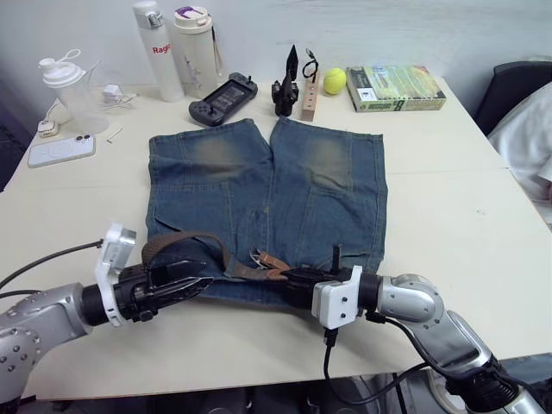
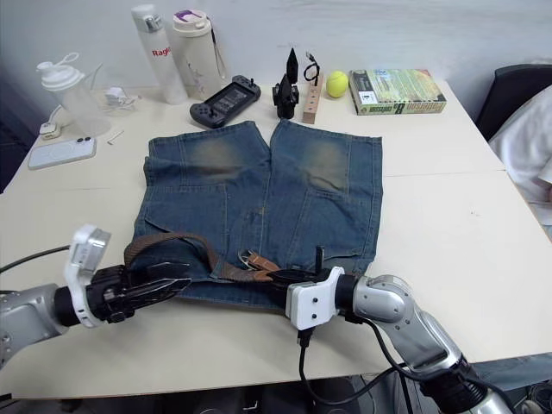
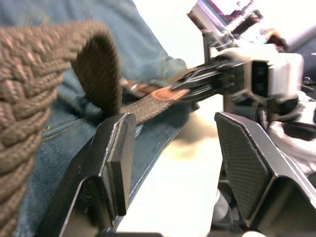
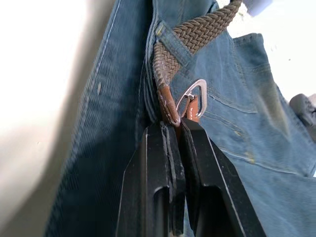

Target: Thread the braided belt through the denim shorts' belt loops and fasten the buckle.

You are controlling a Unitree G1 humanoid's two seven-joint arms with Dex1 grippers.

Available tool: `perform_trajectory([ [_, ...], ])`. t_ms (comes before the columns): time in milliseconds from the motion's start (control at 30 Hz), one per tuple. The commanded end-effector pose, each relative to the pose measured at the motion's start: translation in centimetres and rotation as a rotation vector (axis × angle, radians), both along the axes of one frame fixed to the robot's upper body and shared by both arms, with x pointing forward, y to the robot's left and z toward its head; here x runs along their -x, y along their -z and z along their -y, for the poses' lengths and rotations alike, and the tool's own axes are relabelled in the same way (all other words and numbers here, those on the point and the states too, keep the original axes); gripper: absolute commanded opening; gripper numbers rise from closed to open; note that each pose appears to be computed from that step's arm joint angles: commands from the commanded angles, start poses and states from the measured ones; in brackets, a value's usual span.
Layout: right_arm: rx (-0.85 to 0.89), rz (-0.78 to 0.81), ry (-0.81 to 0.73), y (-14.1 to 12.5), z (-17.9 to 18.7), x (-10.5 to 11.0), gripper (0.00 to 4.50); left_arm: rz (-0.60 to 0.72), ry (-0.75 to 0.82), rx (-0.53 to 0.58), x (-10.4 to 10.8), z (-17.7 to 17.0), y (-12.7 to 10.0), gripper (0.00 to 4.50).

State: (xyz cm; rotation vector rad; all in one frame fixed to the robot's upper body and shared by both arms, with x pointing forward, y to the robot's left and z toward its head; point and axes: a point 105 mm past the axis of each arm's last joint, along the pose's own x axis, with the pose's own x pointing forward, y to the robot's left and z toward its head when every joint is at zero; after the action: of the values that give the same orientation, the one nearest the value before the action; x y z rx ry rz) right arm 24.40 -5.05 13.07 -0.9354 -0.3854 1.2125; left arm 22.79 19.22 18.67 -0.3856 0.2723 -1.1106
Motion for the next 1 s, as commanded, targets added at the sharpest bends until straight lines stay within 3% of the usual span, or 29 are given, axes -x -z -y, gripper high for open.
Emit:
perform_trajectory([
  [33,0.002,0.036,0.025,-0.4,0.7,-0.4,0.0,0.063,0.033,0.043,-0.2,-0.4,-2.3,2.88],
  [100,0.001,0.039,0.028,-0.5,0.7,-0.5,0.0,0.041,0.037,0.009,-0.3,0.0,-1.3,2.88],
  [200,-0.006,0.041,0.04,-0.6,0.7,-0.6,0.0,-0.005,0.063,-0.014,0.4,0.5,0.4,2.15],
  [367,-0.022,0.043,0.056,-0.8,0.7,-0.7,0.0,-0.086,0.005,-0.003,0.7,0.8,3.4,0.18],
  [467,-0.022,0.044,0.058,-0.8,0.7,-0.8,0.0,-0.104,-0.03,0.008,1.0,1.0,4.6,0.18],
  [600,-0.023,0.043,0.054,-0.8,0.6,-0.8,0.0,-0.081,-0.049,0.056,0.8,1.6,4.1,0.18],
  [733,-0.017,0.043,0.04,-0.7,0.6,-0.9,0.0,0.027,-0.005,0.152,1.3,1.7,-0.4,0.18],
  [833,-0.015,0.047,0.034,-0.7,0.5,-1.0,0.0,0.14,-0.022,0.245,0.4,-0.4,-5.7,0.18],
  [900,-0.017,0.05,0.029,-0.8,0.4,-1.0,0.0,0.187,-0.108,0.197,-1.4,-2.7,-7.2,0.18],
  [1000,-0.021,0.057,0.022,-0.9,0.3,-1.1,0.0,0.189,-0.254,-0.027,-5.4,-5.7,-5.0,0.18],
])
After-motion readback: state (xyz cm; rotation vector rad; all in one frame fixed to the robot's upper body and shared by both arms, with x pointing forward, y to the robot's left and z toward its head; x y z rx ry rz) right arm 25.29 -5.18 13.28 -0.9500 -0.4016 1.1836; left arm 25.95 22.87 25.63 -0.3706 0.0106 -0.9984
